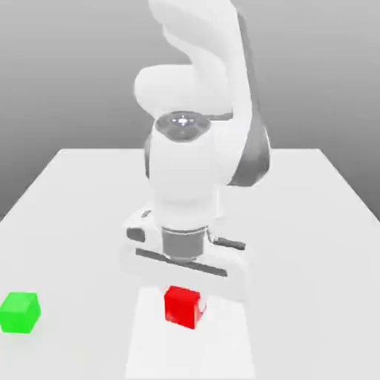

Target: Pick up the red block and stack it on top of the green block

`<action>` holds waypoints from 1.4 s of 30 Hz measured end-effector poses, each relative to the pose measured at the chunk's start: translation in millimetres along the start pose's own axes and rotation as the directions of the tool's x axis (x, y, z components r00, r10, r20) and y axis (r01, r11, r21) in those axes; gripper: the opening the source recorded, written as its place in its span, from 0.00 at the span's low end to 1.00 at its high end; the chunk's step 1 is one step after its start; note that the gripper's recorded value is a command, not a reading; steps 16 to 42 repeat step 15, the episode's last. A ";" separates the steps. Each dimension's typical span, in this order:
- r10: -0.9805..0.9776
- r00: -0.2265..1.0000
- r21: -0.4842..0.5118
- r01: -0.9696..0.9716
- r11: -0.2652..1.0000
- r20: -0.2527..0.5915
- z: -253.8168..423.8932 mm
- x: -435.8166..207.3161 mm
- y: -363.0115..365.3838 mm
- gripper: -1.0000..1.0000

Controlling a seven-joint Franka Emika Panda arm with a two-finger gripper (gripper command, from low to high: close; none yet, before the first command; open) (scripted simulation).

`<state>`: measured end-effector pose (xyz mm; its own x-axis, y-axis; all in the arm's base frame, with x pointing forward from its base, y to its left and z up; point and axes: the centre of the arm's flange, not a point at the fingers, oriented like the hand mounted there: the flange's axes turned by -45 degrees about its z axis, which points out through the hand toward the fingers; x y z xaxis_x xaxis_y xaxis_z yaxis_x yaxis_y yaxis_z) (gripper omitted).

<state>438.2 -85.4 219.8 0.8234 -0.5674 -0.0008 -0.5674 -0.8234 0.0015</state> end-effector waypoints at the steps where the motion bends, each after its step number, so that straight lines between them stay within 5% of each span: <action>1: 0.075 0.997 0.000 -0.075 0.997 0.000 -2.8 13.4 22.3 0.00; 7: 0.510 0.860 0.003 -0.510 0.860 0.000 -17.9 66.6 174.6 0.00; 11: 0.605 0.796 0.003 -0.605 0.796 0.000 25.1 74.7 215.2 0.00; 12: 0.609 0.793 0.003 -0.609 0.793 0.000 34.0 74.4 216.6 1.00; 42: 0.609 0.793 0.003 -0.609 0.793 0.000 34.0 74.4 216.6 1.00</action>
